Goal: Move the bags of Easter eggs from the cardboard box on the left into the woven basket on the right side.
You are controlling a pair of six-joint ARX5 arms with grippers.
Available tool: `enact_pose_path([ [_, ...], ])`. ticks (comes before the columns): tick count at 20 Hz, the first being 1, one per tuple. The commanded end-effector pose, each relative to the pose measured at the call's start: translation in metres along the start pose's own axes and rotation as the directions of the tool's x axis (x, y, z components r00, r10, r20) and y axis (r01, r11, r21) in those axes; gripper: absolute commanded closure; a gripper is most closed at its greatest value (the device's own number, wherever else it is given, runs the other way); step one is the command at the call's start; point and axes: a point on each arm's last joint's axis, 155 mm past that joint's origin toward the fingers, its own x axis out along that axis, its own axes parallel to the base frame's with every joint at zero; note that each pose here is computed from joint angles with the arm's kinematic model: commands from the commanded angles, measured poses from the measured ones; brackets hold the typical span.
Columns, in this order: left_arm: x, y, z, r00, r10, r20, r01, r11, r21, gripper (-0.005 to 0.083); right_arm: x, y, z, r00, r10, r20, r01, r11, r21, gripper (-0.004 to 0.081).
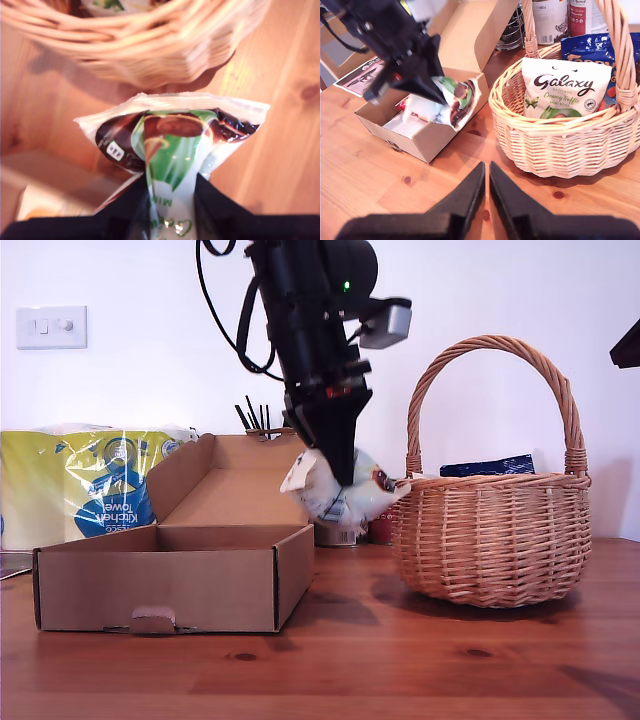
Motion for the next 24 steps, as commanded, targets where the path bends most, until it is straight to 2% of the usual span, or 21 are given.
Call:
enact_pose_path([
  [1,0.000,-0.005,0.013,0.999,-0.031,0.037,0.031,1.000,-0.002,0.0724,-0.002,0.003,0.009,1.000,0.009,0.021,-0.009,1.000,-0.010,0.0782],
  [3,-0.012,-0.011,0.037,0.988,-0.068,0.136,0.067,0.998,0.015,0.0724,-0.002,0.003,0.009,1.000,0.009,0.021,-0.009,1.000,-0.010,0.0782],
  [6,-0.023,-0.013,0.077,0.947,-0.105,0.304,0.104,0.994,0.021,0.0724,-0.002,0.003,0.008,1.000,0.009,0.020,-0.009,1.000,-0.010,0.0782],
  [8,-0.031,-0.014,0.102,0.904,-0.124,0.409,0.125,0.992,0.026,0.0725,-0.002,0.003,0.008,1.000,0.009,0.020,-0.009,1.000,-0.010,0.0782],
  [11,-0.046,-0.009,0.139,0.831,-0.103,0.546,0.085,0.995,0.057,0.0735,-0.002,0.003,0.008,1.000,0.009,0.020,-0.009,1.000,-0.010,0.0782],
  [13,-0.044,-0.009,0.159,0.789,-0.102,0.605,0.066,0.994,0.082,0.0736,-0.002,0.003,0.008,1.000,0.009,0.020,-0.009,1.000,-0.010,0.0782],
  [15,-0.029,-0.010,0.167,0.780,-0.107,0.617,0.067,0.994,0.088,0.0735,-0.002,0.003,0.008,1.000,0.008,0.020,-0.008,1.000,-0.011,0.0782],
  [17,-0.009,-0.014,0.167,0.790,-0.121,0.601,0.081,0.992,0.093,0.0735,-0.002,0.003,0.008,1.000,0.008,0.020,-0.008,1.000,-0.011,0.0782],
  [19,0.005,-0.015,0.171,0.787,-0.122,0.605,0.079,0.992,0.098,0.0735,-0.002,0.003,0.008,1.000,0.008,0.020,-0.008,1.000,-0.011,0.0782],
  [21,0.013,-0.013,0.174,0.780,-0.115,0.616,0.068,0.993,0.099,0.0735,-0.002,0.003,0.008,1.000,0.009,0.018,-0.009,1.000,-0.010,0.0782],
  [24,0.018,-0.010,0.174,0.785,-0.105,0.610,0.062,0.994,0.091,0.0734,-0.002,0.003,0.007,1.000,0.008,0.014,-0.008,1.000,-0.008,0.0782],
])
